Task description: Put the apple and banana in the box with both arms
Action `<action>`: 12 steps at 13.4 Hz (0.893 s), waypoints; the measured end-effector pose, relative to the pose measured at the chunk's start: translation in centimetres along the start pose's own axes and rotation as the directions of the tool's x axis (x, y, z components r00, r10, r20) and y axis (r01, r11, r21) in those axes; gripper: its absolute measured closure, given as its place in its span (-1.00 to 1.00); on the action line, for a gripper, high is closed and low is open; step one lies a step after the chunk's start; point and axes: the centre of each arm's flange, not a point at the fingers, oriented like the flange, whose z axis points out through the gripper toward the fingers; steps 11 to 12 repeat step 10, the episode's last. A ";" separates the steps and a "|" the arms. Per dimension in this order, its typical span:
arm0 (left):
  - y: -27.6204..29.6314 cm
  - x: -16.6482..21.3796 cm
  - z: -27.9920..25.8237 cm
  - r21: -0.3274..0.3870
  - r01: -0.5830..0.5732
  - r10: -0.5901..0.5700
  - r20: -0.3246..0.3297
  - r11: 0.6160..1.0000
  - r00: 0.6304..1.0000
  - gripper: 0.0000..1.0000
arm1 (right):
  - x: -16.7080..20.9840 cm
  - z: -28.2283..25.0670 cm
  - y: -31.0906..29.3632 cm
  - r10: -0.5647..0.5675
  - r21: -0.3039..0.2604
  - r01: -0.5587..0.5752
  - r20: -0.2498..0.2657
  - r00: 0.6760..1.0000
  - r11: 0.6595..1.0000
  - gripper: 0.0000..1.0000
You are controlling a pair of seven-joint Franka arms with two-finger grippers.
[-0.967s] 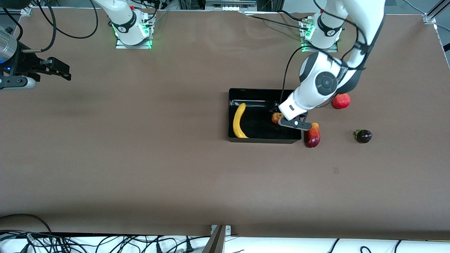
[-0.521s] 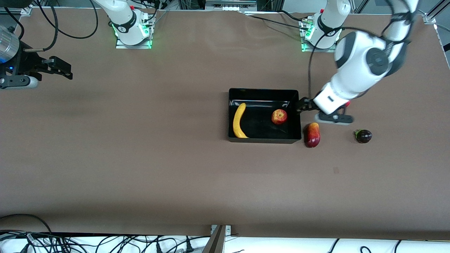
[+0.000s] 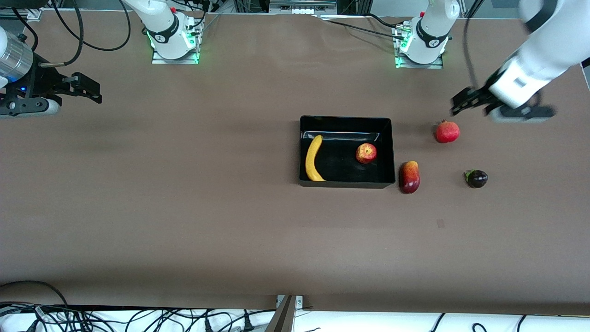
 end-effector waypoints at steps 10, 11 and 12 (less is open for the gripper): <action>0.3 -0.6 -6.7 0.070 0.051 -0.051 -0.007 0.996 0.999 -1.00 | 0.0 -0.8 0.4 0.008 0.000 -0.008 -0.017 1.000 1.000 -1.00; 0.3 -0.6 -6.7 0.070 0.051 -0.051 -0.007 0.996 0.999 -1.00 | 0.0 -0.8 0.4 0.008 0.000 -0.008 -0.017 1.000 1.000 -1.00; 0.3 -0.6 -6.7 0.070 0.051 -0.051 -0.007 0.996 0.999 -1.00 | 0.0 -0.8 0.4 0.008 0.000 -0.008 -0.017 1.000 1.000 -1.00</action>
